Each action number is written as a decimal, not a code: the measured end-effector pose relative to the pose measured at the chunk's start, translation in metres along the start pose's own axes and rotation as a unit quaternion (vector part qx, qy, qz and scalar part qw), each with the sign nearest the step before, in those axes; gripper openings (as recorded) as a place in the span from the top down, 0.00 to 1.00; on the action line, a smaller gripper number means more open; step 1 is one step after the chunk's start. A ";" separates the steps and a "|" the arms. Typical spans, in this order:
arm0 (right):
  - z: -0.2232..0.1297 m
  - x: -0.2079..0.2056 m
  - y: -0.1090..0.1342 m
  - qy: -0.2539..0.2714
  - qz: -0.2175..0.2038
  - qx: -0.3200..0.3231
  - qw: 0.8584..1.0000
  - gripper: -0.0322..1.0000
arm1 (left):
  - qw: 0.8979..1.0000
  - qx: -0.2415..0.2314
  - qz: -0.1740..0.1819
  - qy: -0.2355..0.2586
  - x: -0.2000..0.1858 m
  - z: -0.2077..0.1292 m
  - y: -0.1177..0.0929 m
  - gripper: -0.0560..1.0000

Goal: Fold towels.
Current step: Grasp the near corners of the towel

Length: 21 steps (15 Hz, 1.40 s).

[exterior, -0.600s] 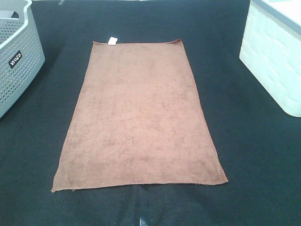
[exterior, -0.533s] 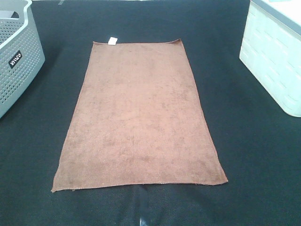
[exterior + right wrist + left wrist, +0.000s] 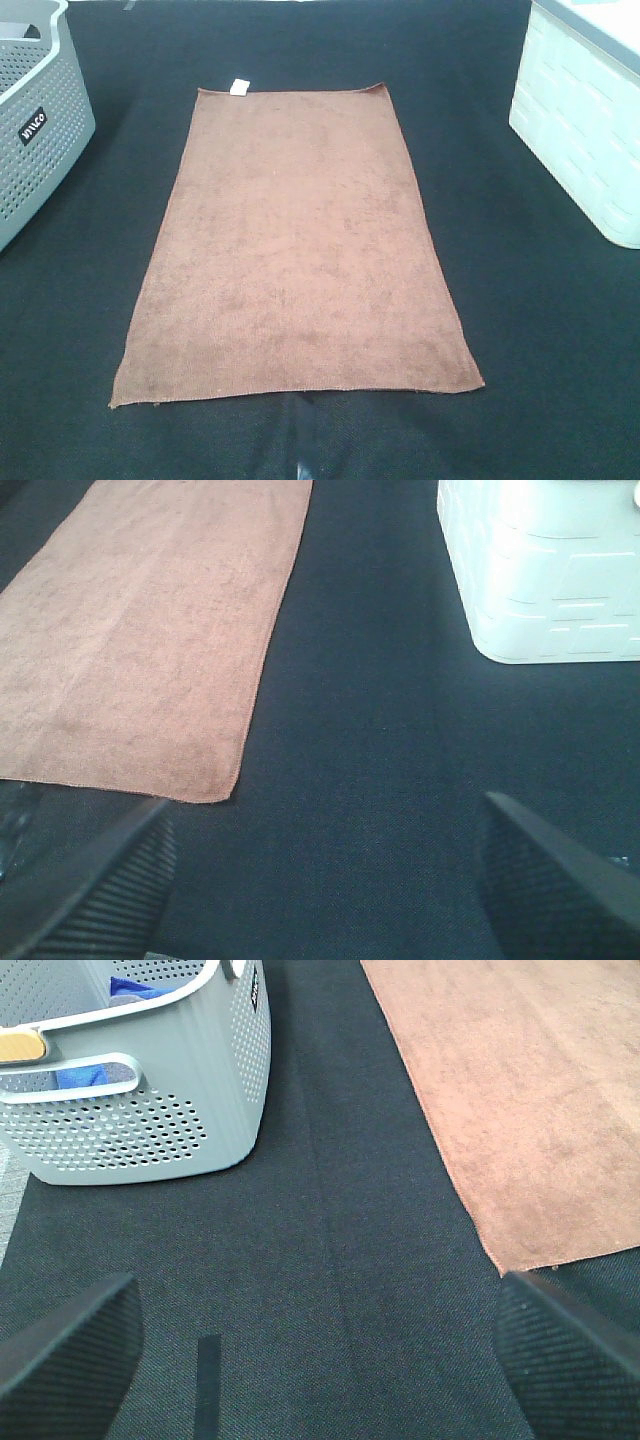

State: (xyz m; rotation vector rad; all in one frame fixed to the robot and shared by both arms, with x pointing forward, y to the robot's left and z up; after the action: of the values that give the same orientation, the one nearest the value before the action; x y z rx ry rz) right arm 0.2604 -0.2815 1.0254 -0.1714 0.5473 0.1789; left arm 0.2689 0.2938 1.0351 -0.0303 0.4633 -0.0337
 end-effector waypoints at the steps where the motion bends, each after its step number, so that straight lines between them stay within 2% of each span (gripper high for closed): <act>1: 0.000 0.000 0.000 0.000 0.000 0.000 1.000 0.23 | 1.000 0.000 0.000 0.000 0.000 0.000 0.000 0.10; 21: 0.000 0.000 0.000 0.000 0.000 0.000 1.000 0.23 | 1.000 0.000 0.000 0.000 0.000 0.000 0.000 0.10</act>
State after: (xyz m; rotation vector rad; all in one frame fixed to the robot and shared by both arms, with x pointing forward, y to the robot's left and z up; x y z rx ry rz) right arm 0.2604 -0.2815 1.0254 -0.1714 0.5473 0.1789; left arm 0.2689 0.2938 1.0351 -0.0303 0.4633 -0.0337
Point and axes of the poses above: a point on each arm's last joint axis where the gripper is mounted, x pointing out along that axis toward the gripper, y along the wrist's bending axis when the last joint is at zero, z = x × y, the point moved 4 cm from there along x, pointing out along that axis toward the gripper, and after that the axes turned 8 degrees about -x, right-handed, at the moved point
